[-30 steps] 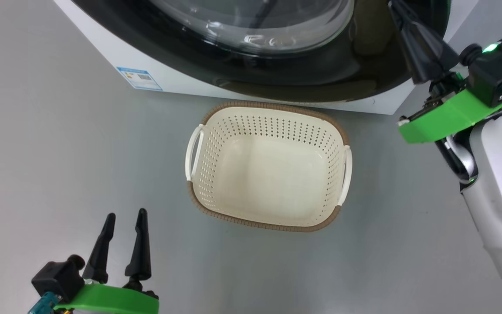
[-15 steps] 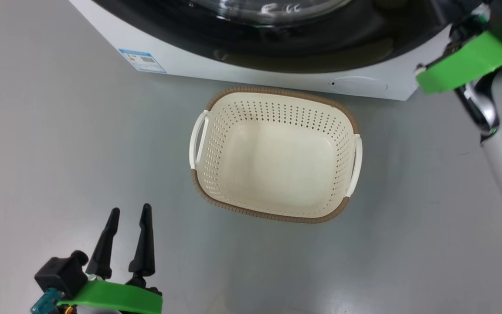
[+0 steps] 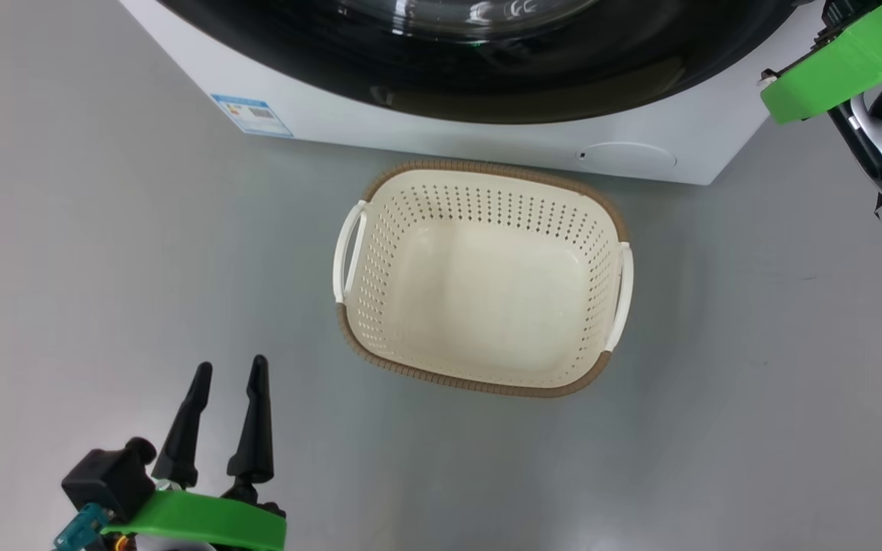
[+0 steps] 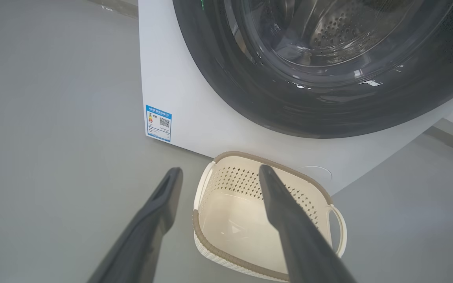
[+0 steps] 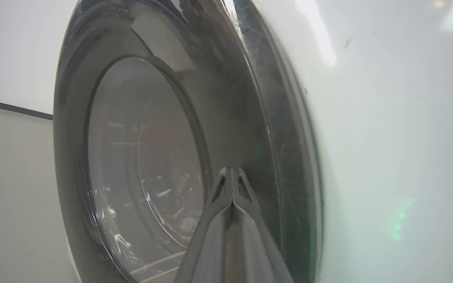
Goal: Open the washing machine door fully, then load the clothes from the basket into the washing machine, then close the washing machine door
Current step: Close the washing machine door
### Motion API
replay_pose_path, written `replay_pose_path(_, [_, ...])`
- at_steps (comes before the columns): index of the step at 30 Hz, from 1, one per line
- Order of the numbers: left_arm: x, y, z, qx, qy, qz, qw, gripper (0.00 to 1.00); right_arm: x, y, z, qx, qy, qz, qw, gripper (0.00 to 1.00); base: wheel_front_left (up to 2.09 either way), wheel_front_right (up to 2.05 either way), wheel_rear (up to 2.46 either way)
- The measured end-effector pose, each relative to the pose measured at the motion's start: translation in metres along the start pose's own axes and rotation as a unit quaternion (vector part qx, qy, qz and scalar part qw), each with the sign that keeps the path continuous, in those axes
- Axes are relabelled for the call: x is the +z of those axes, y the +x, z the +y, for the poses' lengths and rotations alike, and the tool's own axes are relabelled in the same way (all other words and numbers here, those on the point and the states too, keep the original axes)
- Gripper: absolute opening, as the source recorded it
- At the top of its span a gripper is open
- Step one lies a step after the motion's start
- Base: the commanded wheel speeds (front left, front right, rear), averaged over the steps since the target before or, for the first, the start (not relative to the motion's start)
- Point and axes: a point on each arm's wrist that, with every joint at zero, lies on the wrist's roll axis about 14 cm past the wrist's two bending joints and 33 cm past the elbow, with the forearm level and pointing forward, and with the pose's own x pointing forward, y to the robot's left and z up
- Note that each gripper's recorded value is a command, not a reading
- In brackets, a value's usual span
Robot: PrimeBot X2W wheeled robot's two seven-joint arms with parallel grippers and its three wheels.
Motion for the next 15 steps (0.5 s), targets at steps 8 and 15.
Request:
replay_pose_path(8, [0.015, -0.003, -0.007, -0.011, -0.003, -0.023, 1.000, 1.00, 0.022, -0.017, -0.014, -0.031, -0.005, -0.008, 0.999, 0.10, 0.00, 0.00, 0.00])
replay_pose_path(15, [0.036, -0.014, -0.013, -0.021, -0.006, -0.055, 0.998, 1.00, 0.038, -0.061, 0.010, -0.040, 0.035, -0.011, 0.999, 1.00, 0.00, 0.00, 0.00])
